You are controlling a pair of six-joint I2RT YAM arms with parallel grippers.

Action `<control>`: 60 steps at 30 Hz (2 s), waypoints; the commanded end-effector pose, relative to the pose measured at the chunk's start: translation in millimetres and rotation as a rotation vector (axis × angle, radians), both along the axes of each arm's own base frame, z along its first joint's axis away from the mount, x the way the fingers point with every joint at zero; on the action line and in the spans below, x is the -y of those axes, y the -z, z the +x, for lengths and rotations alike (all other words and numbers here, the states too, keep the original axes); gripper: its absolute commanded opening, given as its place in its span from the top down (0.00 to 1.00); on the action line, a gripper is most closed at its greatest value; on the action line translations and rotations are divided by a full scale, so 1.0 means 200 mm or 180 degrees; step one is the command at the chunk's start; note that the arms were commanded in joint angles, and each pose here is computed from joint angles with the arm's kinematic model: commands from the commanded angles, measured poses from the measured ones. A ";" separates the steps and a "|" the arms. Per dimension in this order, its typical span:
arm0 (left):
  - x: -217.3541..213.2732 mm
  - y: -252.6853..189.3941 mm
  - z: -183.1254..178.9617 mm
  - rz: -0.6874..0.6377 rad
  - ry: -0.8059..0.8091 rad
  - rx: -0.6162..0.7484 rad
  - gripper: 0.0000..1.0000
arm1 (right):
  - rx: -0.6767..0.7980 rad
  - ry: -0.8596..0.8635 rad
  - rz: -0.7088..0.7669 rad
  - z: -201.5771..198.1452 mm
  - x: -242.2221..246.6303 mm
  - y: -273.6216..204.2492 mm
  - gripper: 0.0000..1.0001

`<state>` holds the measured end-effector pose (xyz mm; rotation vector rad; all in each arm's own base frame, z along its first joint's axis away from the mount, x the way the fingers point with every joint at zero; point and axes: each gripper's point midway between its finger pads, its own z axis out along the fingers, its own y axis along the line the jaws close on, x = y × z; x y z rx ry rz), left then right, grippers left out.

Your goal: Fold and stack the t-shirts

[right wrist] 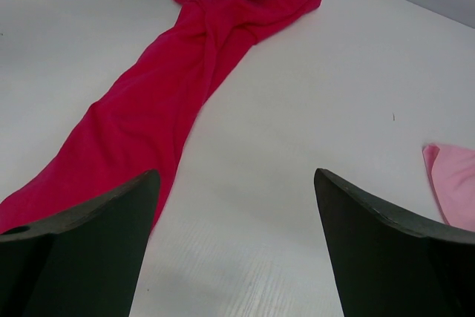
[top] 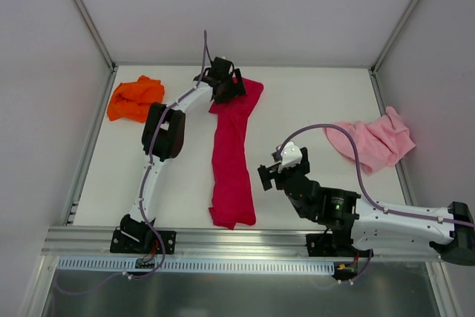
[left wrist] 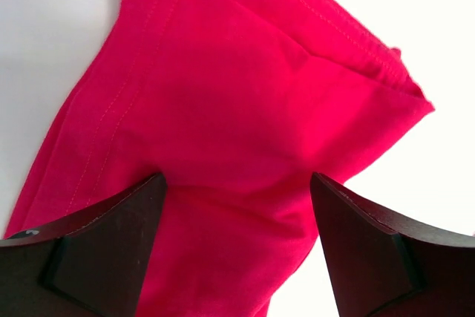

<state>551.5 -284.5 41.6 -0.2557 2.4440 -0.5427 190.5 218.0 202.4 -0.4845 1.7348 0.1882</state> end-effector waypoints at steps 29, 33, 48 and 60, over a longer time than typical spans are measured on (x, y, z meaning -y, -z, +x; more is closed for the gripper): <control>-0.23 -0.82 -0.24 0.0178 0.0201 0.1641 0.01 | -0.0031 -0.0134 -0.0266 -0.02 -0.16 0.10 0.09; -0.29 -0.79 -0.39 0.0289 0.0072 0.1611 0.01 | -0.0008 -0.0068 -0.0255 -0.01 -0.14 0.10 0.10; -0.23 -0.33 -1.17 -0.0179 0.0347 0.1198 0.04 | 0.0402 0.1174 0.0348 0.08 0.37 -0.19 0.10; -0.14 -0.24 -1.61 0.0003 0.0607 0.1158 0.05 | 0.0207 0.1260 0.0189 0.15 0.37 -0.08 0.10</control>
